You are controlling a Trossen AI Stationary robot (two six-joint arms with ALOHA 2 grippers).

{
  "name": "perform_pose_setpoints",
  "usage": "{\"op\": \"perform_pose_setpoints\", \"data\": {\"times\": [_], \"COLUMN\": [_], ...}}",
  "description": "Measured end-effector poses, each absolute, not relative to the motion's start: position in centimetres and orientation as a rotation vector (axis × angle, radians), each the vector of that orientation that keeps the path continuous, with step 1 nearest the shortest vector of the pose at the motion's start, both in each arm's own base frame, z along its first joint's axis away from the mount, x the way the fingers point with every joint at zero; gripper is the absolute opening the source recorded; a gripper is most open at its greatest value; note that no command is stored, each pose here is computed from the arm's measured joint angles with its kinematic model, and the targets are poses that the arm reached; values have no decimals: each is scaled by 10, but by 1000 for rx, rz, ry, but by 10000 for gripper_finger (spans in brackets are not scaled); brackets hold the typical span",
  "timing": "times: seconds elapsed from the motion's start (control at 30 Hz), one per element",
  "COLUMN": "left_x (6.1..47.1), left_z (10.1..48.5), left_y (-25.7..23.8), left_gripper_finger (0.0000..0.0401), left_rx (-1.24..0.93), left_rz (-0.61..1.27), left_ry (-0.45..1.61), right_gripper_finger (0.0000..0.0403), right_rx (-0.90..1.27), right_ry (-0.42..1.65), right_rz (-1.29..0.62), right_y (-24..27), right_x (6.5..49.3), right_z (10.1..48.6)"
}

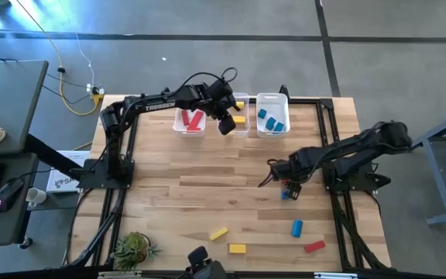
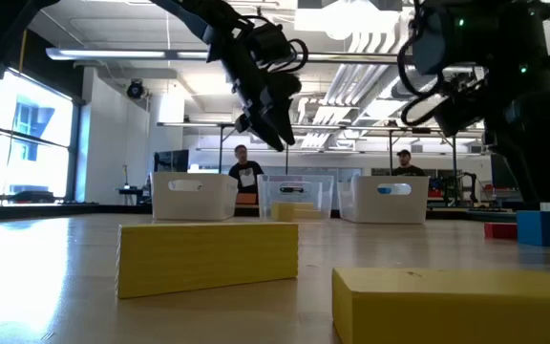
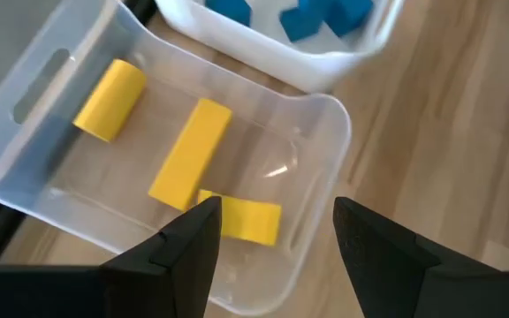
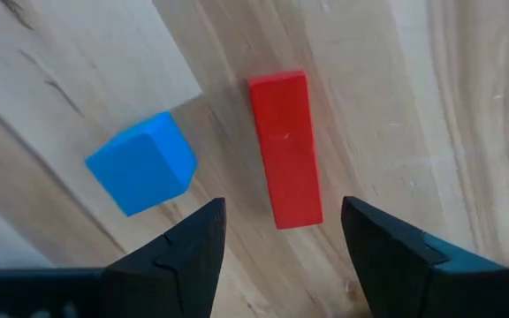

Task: Sort & place blocks by color
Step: Put the red block into the left white bin

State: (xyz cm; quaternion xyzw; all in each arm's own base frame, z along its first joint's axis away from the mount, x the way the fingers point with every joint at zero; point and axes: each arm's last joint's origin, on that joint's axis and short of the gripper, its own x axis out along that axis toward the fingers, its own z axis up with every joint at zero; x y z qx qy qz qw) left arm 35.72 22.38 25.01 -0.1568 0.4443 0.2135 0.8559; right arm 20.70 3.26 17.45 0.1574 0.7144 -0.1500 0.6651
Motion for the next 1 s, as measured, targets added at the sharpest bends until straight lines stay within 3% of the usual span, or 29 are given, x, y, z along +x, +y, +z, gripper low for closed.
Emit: {"op": "perform_pose_setpoints", "data": {"times": [0.23, 0.57, 0.7, 0.93, 1.0], "left_x": [351, 312, 295, 271, 267], "left_z": [259, 319, 346, 380, 384], "left_y": [220, 214, 203, 186, 183], "left_gripper_finger": [205, 205, 205, 205, 205], "left_rx": [-316, -290, -276, -284, -295], "left_rz": [459, 501, 509, 522, 521], "left_ry": [946, 839, 783, 694, 679], "right_gripper_finger": [213, 207, 175, 81, 76], "right_rx": [309, 308, 320, 338, 333], "right_ry": [1712, 1813, 1831, 1836, 1842], "right_rz": [-334, -308, -293, -292, -297], "right_y": [34, 36, 37, 37, 37], "right_x": [213, 220, 223, 223, 224], "right_z": [156, 132, 128, 127, 129]}}
